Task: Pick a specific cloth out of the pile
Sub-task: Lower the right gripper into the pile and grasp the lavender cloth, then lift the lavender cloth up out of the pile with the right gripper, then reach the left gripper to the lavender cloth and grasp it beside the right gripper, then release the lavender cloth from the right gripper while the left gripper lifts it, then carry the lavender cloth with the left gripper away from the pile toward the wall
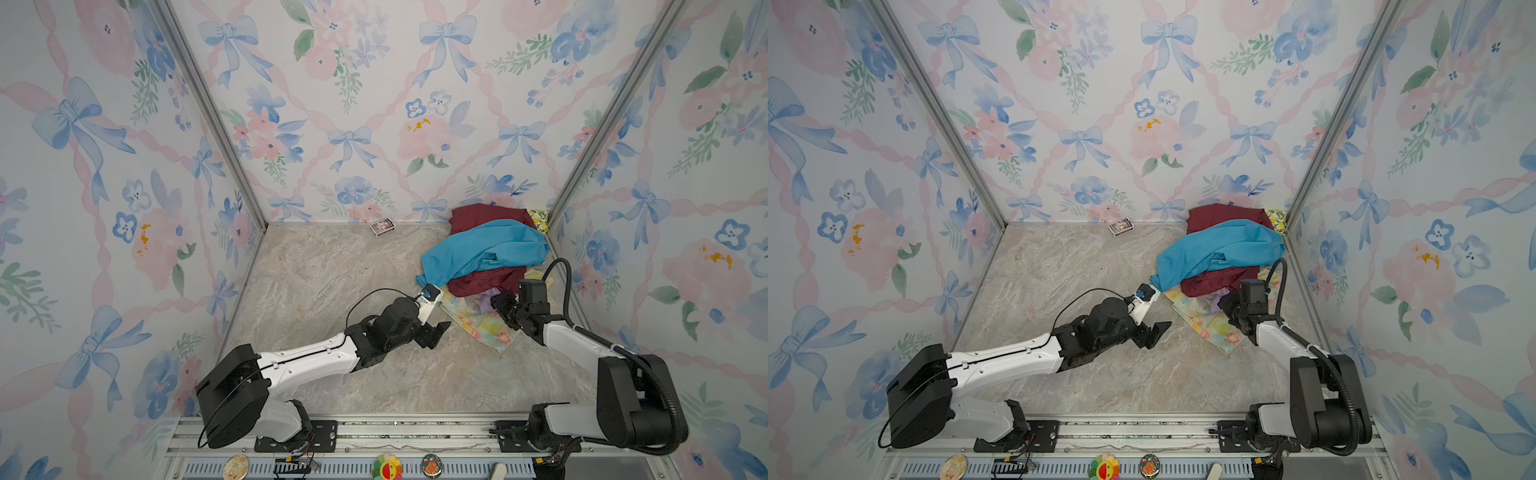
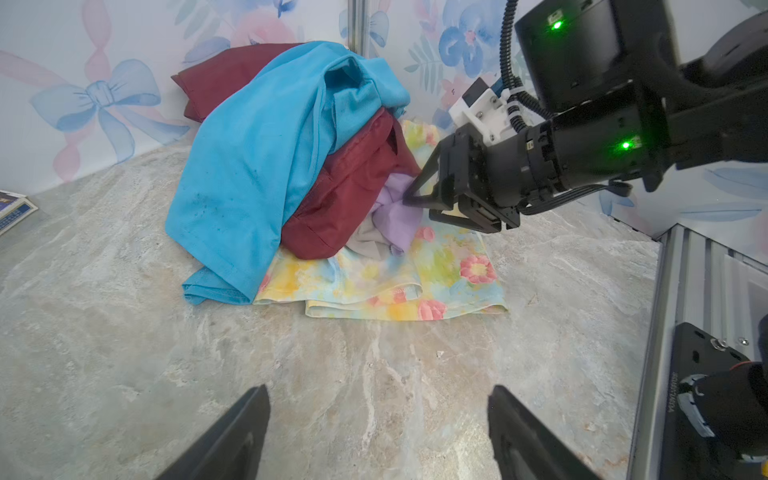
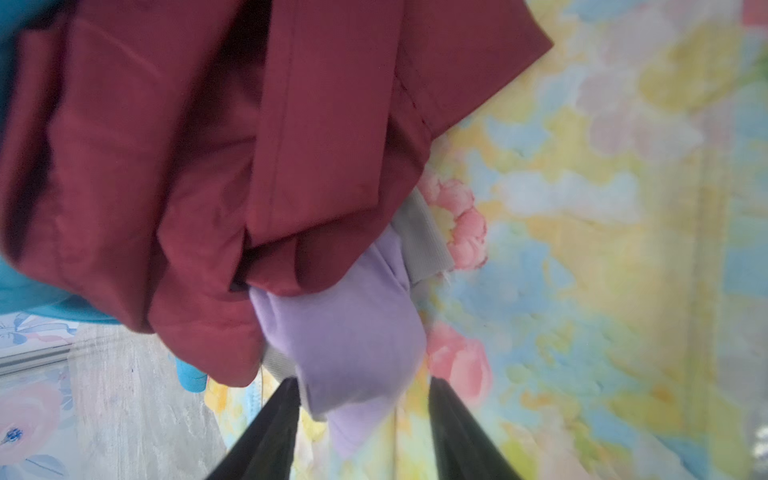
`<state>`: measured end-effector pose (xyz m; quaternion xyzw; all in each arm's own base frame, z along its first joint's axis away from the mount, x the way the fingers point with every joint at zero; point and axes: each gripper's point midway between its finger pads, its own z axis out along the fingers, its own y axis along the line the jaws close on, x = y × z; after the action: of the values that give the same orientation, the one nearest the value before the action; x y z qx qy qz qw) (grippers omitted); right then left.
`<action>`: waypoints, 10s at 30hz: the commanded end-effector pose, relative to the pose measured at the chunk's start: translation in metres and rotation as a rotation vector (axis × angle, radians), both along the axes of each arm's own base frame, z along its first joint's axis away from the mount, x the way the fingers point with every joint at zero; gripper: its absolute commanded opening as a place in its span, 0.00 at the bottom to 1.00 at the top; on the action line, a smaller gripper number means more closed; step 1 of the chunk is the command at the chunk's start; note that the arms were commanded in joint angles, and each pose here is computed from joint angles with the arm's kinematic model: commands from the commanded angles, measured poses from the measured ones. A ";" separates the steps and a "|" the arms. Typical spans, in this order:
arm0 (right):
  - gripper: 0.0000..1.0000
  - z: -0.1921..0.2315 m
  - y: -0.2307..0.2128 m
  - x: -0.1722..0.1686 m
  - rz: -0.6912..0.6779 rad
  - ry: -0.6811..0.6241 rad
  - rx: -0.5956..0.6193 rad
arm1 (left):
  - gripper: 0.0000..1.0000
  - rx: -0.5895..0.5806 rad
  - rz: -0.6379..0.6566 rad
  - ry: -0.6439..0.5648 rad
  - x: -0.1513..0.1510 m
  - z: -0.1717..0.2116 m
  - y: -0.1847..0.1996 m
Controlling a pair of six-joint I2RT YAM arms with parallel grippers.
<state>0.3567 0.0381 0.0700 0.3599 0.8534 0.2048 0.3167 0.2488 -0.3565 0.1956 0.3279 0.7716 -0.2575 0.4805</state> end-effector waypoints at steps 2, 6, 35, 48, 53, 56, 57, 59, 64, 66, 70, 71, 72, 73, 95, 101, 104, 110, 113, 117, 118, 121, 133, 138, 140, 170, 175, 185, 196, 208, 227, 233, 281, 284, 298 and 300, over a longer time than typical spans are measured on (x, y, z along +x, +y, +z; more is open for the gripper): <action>0.47 0.013 -0.001 0.026 -0.014 -0.058 0.015 | 0.84 0.007 -0.004 -0.026 0.001 0.008 -0.003; 0.42 0.011 -0.004 0.033 -0.034 -0.060 0.025 | 0.84 0.009 0.001 -0.033 0.002 0.009 -0.002; 0.00 0.099 -0.014 0.037 -0.053 -0.212 -0.042 | 0.84 0.027 0.023 -0.058 0.007 0.009 0.001; 0.00 0.170 -0.006 0.040 -0.002 -0.313 -0.111 | 0.84 0.037 0.032 -0.060 0.009 0.007 0.002; 0.00 0.191 -0.005 0.045 0.009 -0.346 -0.124 | 0.84 0.046 0.036 -0.063 0.010 0.005 0.003; 0.00 0.205 -0.004 0.049 0.018 -0.365 -0.130 | 0.84 0.049 0.034 -0.063 0.010 0.004 0.002; 0.00 0.209 -0.003 0.050 0.020 -0.373 -0.130 | 0.84 0.051 0.037 -0.062 0.010 0.003 0.003; 0.00 0.221 -0.003 0.052 0.021 -0.395 -0.132 | 0.84 0.053 0.038 -0.063 0.011 0.003 0.003; 0.00 0.248 -0.002 0.056 0.031 -0.440 -0.144 | 0.84 0.057 0.035 -0.062 0.011 0.001 0.002; 0.00 0.259 -0.002 0.058 0.036 -0.456 -0.147 | 0.84 0.057 0.034 -0.062 0.011 0.001 0.001; 0.00 0.281 0.000 0.062 0.043 -0.494 -0.152 | 0.84 0.060 0.039 -0.063 0.012 0.000 0.002; 0.00 0.287 0.000 0.063 0.044 -0.504 -0.150 | 0.84 0.062 0.038 -0.063 0.012 0.000 0.002; 0.00 0.291 0.001 0.064 0.049 -0.514 -0.149 | 0.84 0.063 0.039 -0.064 0.012 -0.001 0.002; 0.00 0.297 0.002 0.066 0.051 -0.524 -0.148 | 0.84 0.064 0.040 -0.063 0.012 -0.001 0.003; 0.00 0.389 0.032 0.062 0.143 -0.689 -0.146 | 0.84 0.086 0.048 -0.065 0.015 -0.007 0.003; 0.00 0.413 0.042 0.051 0.174 -0.739 -0.140 | 0.84 0.094 0.048 -0.062 0.016 -0.010 0.002; 0.00 0.421 0.045 0.046 0.182 -0.757 -0.139 | 0.84 0.093 0.049 -0.062 0.016 -0.010 0.002; 0.00 0.432 0.052 0.036 0.199 -0.785 -0.142 | 0.84 0.102 0.056 -0.068 0.017 -0.011 0.003; 0.00 0.438 0.058 0.031 0.214 -0.799 -0.150 | 0.84 0.101 0.056 -0.069 0.017 -0.011 0.003; 0.00 0.448 0.066 0.024 0.229 -0.818 -0.146 | 0.84 0.102 0.064 -0.071 0.020 -0.011 0.005; 0.00 0.452 0.068 0.022 0.244 -0.826 -0.164 | 0.84 0.104 0.069 -0.070 0.021 -0.011 0.006; 0.00 0.461 0.075 0.017 0.267 -0.846 -0.169 | 0.84 0.107 0.079 -0.070 0.025 -0.012 0.008; 0.00 0.499 0.109 -0.010 0.385 -0.922 -0.195 | 0.84 0.115 0.129 -0.072 0.039 -0.013 0.020; 0.00 0.489 0.124 -0.014 0.433 -0.904 -0.194 | 0.85 0.095 0.158 -0.109 0.042 0.000 0.030; 0.00 0.479 0.130 -0.012 0.452 -0.882 -0.193 | 0.85 0.054 0.159 -0.132 0.039 0.010 0.033; 0.00 0.410 0.152 -0.040 0.564 -0.765 -0.058 | 0.95 -0.485 -0.007 -0.378 0.086 0.149 -0.070; 0.00 0.410 0.151 -0.046 0.563 -0.761 -0.036 | 0.69 -0.522 -0.034 -0.387 0.105 0.145 -0.085; 0.00 0.387 0.133 -0.042 0.528 -0.712 -0.054 | 0.00 -0.606 -0.026 -0.382 0.119 0.169 -0.067; 0.45 0.340 0.098 -0.027 0.459 -0.620 -0.063 | 0.00 -0.684 0.018 -0.379 0.116 0.220 -0.040; 0.75 0.289 0.065 -0.026 0.425 -0.542 -0.143 | 0.00 -0.718 0.013 -0.410 0.107 0.262 -0.031; 0.83 0.216 0.012 -0.046 0.302 -0.407 -0.275 | 0.00 -0.800 -0.053 -0.405 0.120 0.341 -0.069; 0.83 0.204 0.003 -0.046 0.271 -0.386 -0.288 | 0.00 -0.791 -0.063 -0.427 0.115 0.364 -0.073; 0.83 0.222 0.077 -0.064 0.495 -0.494 -0.358 | 0.00 -0.513 0.623 -0.530 0.150 0.396 0.261; 0.83 0.224 0.105 -0.068 0.576 -0.522 -0.379 | 0.00 -0.463 0.711 -0.507 0.160 0.373 0.284; 0.83 0.216 0.178 -0.076 0.772 -0.565 -0.441 | 0.00 -0.427 0.974 -0.444 0.203 0.328 0.390; 0.83 0.216 0.177 -0.077 0.776 -0.564 -0.451 | 0.00 -0.420 1.004 -0.438 0.207 0.323 0.402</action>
<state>0.2763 0.2147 0.2635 -0.1246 0.8444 0.2114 0.4762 0.4544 0.0369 0.5000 -0.1265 0.6742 -0.0607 0.7251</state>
